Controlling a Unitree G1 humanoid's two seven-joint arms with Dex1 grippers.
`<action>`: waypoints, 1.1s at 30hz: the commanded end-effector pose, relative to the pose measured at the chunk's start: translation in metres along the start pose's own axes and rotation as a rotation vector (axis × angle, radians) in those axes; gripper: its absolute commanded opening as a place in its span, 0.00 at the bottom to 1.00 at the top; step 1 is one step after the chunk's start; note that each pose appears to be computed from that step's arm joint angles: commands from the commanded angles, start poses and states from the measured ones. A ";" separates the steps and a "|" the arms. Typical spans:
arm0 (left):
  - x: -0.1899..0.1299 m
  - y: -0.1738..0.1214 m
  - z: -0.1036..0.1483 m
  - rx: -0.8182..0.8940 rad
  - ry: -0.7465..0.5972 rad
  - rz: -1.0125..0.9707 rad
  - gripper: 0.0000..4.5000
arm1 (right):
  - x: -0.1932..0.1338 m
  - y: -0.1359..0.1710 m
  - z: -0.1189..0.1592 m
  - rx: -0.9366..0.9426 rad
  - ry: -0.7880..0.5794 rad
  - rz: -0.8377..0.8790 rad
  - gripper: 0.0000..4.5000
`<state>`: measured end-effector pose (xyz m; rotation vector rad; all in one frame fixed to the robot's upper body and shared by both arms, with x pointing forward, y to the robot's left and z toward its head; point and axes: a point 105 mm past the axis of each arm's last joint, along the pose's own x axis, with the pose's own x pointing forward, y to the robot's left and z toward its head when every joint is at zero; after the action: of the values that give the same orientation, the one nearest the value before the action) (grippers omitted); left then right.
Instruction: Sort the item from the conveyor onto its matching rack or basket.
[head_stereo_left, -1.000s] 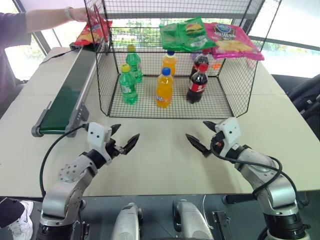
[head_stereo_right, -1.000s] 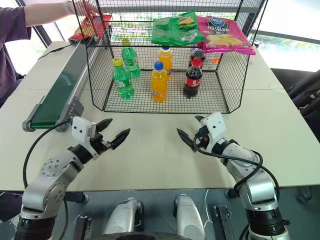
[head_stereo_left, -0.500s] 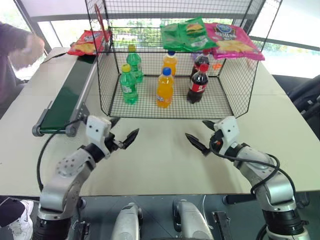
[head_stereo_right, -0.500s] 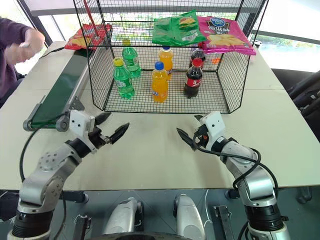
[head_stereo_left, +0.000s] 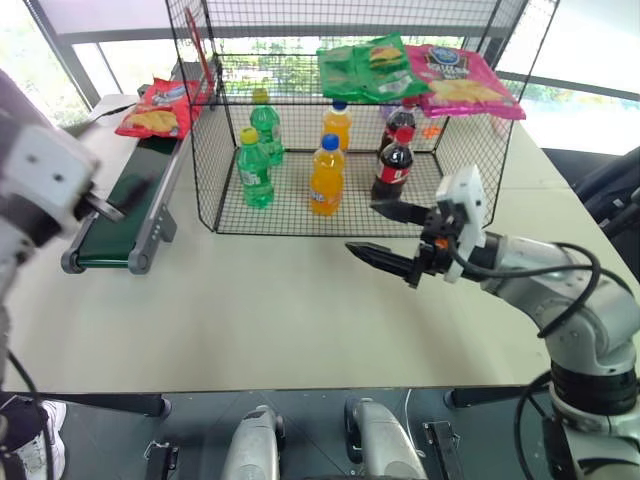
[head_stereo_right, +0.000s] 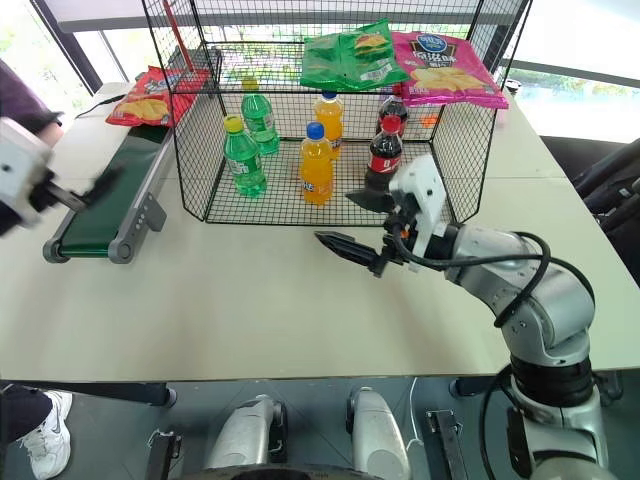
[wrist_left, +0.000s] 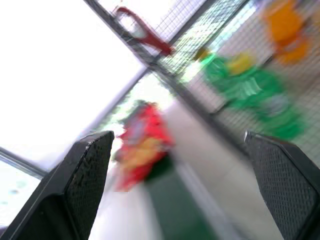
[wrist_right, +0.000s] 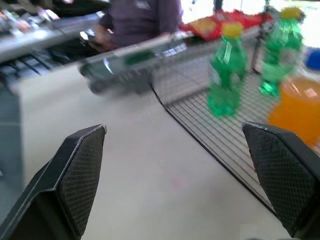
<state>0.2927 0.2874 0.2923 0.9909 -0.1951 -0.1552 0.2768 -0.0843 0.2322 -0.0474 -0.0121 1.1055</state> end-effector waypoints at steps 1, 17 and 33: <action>-0.010 0.004 -0.029 0.202 0.131 -0.019 0.98 | 0.008 0.013 0.008 -0.004 -0.013 0.063 1.00; -0.015 -0.021 -0.081 0.326 0.265 -0.090 0.98 | 0.010 0.012 0.000 0.015 -0.004 0.018 1.00; -0.011 -0.037 -0.099 0.525 0.295 -0.238 0.98 | 0.010 0.005 -0.003 -0.036 -0.004 -0.057 1.00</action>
<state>0.3037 0.3471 0.1999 1.4881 0.1722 -0.1922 0.2822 -0.0730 0.2170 -0.0474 0.0317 1.0497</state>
